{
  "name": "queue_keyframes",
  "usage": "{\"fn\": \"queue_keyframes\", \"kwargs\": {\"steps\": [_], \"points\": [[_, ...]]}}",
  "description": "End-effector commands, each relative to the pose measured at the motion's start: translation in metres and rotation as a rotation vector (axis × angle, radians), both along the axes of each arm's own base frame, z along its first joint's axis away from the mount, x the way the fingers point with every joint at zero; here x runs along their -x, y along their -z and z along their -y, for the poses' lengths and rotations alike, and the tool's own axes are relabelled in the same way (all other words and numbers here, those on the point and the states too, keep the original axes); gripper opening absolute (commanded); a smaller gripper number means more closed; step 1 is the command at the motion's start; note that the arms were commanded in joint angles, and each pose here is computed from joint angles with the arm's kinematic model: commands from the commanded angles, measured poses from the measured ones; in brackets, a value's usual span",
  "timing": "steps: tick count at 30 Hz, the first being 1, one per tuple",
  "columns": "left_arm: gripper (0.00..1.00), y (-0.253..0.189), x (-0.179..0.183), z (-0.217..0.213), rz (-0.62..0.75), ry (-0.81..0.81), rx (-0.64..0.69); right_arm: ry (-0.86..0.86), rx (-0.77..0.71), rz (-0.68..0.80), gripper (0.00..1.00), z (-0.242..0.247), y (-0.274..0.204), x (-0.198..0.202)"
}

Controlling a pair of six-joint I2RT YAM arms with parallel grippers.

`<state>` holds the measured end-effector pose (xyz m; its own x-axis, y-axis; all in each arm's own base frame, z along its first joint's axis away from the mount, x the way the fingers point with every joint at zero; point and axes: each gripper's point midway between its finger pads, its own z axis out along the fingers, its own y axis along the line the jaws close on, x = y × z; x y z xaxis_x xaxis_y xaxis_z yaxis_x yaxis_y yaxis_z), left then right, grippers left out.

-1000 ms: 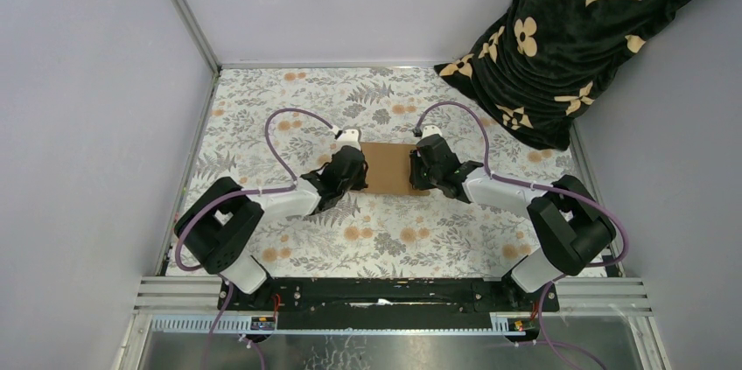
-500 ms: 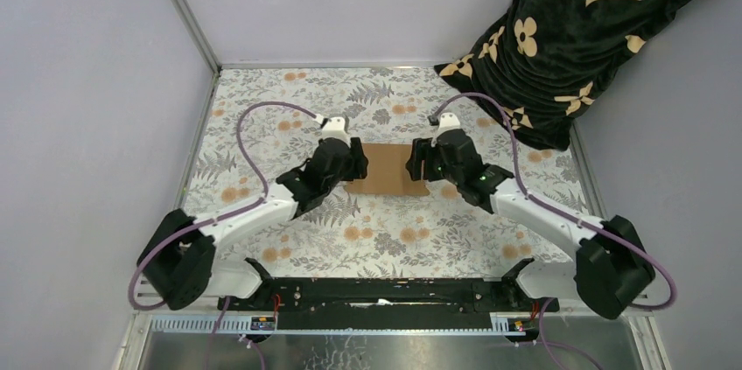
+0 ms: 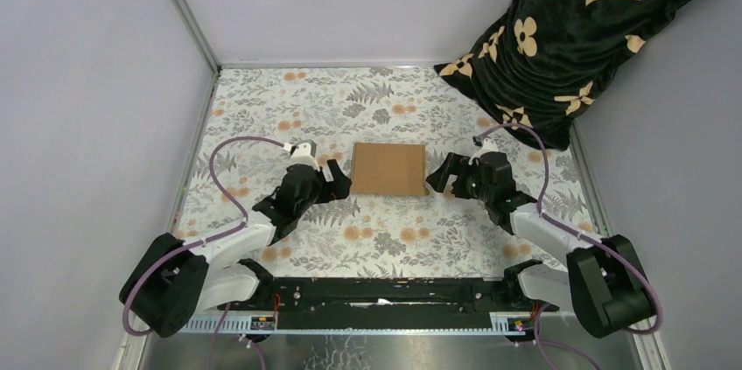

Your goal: Fold the paper box

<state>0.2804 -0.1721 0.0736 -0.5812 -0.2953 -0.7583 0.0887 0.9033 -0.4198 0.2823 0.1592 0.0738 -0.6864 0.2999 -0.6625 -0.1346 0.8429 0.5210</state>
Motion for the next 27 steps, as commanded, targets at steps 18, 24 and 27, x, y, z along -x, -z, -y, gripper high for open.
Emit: {"fn": "queue_keyframes", "kwargs": {"steps": [18,24,27], "points": [[0.98,-0.016,-0.029,0.031,0.15,0.208,0.259,-0.162,-0.343,0.106,1.0,-0.047,-0.016,-0.019],[0.98,-0.011,-0.031,0.041,0.13,0.249,0.286,-0.164,-0.342,0.102,1.0,-0.048,-0.015,-0.023],[0.98,-0.008,-0.031,0.044,0.121,0.256,0.296,-0.166,-0.344,0.099,1.0,-0.049,-0.013,-0.025]]}}
